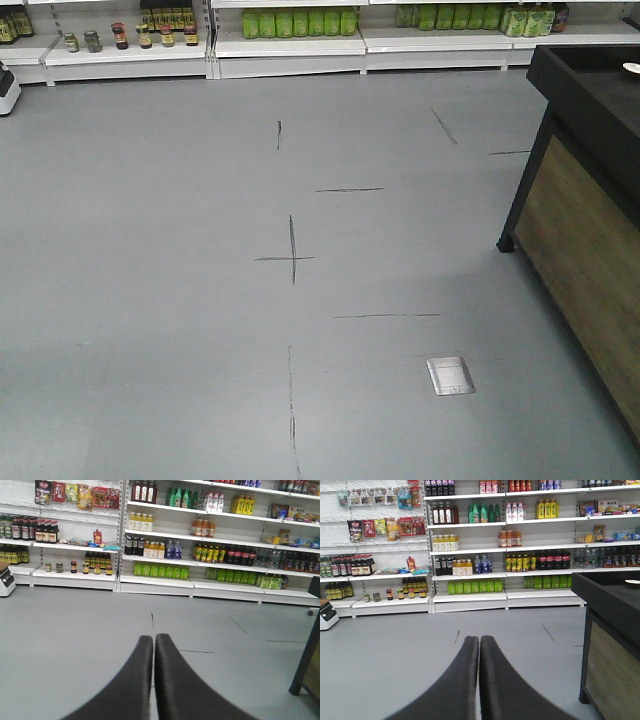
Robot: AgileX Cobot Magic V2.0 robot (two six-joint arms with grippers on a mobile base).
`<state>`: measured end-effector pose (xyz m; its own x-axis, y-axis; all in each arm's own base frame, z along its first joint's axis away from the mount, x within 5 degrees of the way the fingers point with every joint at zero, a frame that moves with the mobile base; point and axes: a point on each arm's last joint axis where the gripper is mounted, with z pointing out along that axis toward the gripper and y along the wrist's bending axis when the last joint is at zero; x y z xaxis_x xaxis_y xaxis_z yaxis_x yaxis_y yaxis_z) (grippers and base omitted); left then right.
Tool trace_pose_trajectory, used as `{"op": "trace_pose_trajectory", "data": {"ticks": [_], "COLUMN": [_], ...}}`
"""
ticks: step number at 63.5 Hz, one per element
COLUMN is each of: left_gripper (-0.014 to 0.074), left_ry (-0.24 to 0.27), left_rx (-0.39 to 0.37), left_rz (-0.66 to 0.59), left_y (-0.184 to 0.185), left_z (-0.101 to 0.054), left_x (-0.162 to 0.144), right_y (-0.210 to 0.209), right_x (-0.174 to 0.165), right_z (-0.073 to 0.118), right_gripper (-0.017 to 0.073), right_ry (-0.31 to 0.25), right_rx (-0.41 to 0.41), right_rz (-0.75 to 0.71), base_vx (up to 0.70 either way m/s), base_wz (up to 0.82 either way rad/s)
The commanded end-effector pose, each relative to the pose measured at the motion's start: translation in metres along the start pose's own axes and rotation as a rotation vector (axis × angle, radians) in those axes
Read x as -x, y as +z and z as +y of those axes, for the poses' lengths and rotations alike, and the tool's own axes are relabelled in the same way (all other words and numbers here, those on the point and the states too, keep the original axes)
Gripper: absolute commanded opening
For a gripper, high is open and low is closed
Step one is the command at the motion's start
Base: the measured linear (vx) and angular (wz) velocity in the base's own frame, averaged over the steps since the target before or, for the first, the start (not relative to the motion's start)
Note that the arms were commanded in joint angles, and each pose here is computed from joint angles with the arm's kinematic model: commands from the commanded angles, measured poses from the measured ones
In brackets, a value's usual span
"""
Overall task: Pick three apples into basket with both arms
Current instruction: 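Drive the base across the floor toward the fruit display table, then turn the base and approach the light-blue basket on the fruit table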
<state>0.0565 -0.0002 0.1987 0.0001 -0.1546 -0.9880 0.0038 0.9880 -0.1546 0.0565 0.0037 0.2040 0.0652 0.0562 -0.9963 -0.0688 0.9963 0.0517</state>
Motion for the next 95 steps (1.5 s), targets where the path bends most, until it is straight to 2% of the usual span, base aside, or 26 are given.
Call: {"op": "trace_pose_trajectory", "data": {"ticks": [1, 49, 95], "left_gripper": [-0.0006, -0.0006, -0.0006], "left_ry": [-0.007, -0.007, -0.007], "left_rx": [-0.007, -0.007, -0.007], "left_rz": [-0.066, -0.066, -0.066], "left_y": [-0.0003, -0.0003, -0.0003], "left_z": [0.0002, 0.0002, 0.0002], "left_x": [0.0000, 0.0000, 0.0000], "right_y": [-0.0007, -0.0007, -0.0007], "right_x": [0.0021, 0.0020, 0.0020], "right_z": [0.0003, 0.0003, 0.0003], "right_gripper": [-0.0009, -0.0009, -0.0009], "right_ry": [-0.009, -0.009, -0.009], "right_rx": [0.004, 0.003, 0.003], "right_rz": [-0.066, -0.065, -0.065], "base_vx": [0.20, 0.17, 0.13], "base_wz": [-0.01, -0.09, -0.50]}}
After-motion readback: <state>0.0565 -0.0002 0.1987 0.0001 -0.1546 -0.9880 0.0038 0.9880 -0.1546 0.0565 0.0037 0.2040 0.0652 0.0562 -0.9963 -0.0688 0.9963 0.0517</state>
